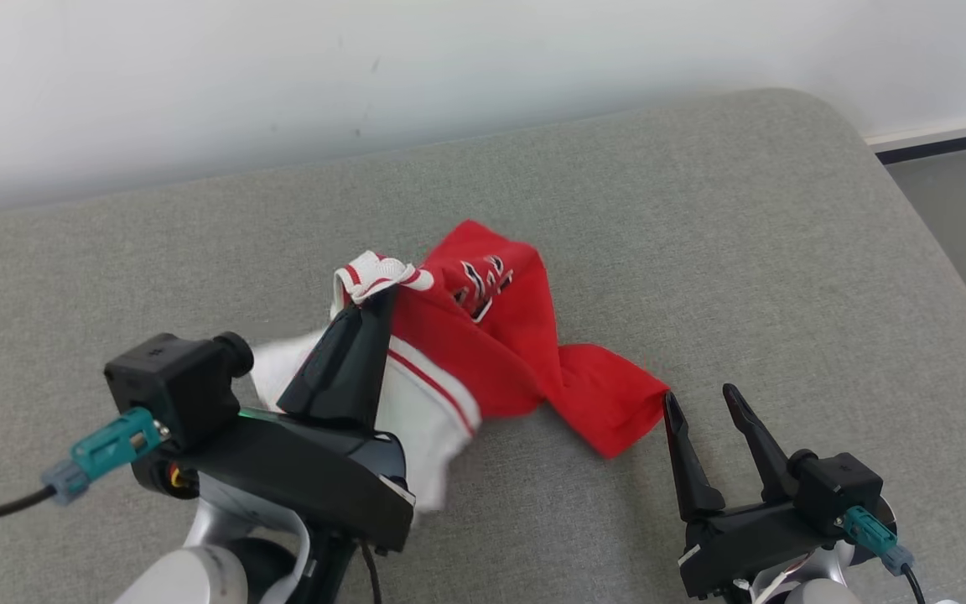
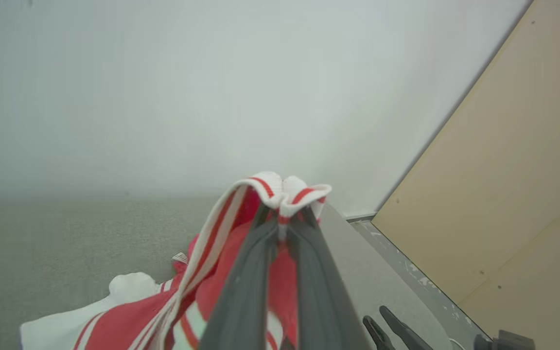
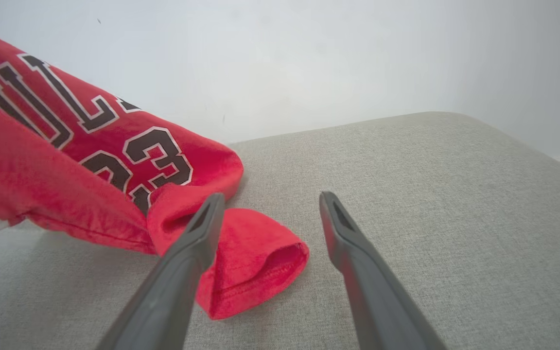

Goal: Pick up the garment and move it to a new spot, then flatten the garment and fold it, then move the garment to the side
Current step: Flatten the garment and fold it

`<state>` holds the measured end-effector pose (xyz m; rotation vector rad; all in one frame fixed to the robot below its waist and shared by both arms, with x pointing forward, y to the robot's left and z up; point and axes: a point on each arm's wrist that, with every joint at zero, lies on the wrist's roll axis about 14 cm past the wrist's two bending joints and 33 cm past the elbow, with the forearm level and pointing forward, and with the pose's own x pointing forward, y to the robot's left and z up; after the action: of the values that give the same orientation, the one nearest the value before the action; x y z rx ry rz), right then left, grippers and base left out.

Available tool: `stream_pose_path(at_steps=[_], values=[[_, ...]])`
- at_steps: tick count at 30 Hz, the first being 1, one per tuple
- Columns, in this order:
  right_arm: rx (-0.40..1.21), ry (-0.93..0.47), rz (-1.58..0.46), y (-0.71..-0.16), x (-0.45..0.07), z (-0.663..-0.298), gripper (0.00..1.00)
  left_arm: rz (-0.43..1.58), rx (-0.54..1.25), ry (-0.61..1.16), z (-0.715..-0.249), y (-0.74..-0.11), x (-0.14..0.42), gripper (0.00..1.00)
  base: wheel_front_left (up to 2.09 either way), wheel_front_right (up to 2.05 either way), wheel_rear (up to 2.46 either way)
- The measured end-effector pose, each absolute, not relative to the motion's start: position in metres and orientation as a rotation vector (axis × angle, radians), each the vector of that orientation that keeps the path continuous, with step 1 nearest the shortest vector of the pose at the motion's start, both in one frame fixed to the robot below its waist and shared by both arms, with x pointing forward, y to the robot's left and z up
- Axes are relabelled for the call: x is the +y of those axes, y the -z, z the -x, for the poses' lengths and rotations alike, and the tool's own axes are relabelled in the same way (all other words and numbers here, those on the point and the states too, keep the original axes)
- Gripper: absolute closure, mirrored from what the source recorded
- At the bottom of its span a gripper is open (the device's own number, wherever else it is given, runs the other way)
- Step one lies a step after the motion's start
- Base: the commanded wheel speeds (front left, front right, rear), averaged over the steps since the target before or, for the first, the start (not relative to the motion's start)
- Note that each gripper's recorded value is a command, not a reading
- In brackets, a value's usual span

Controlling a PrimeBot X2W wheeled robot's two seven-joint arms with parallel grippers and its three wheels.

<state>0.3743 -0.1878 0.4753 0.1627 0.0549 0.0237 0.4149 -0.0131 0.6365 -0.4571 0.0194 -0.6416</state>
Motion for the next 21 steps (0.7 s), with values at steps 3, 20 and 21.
stream_pose_path(at_steps=[3,20,21], values=[[0.052,-0.022,-0.162,-0.476,-0.189,-0.374,0.00,0.451,0.054,0.591,-0.420,-0.630,-0.006,1.00,0.00,0.00,0.00],[0.059,-0.041,-0.146,-0.475,-0.184,-0.378,0.00,0.256,0.428,-0.012,-0.467,-0.423,0.154,0.00,0.00,0.00,0.00],[0.062,-0.040,-0.146,-0.474,-0.184,-0.378,0.00,0.259,0.438,-0.022,-0.463,-0.419,0.158,0.00,0.00,0.00,0.00]])
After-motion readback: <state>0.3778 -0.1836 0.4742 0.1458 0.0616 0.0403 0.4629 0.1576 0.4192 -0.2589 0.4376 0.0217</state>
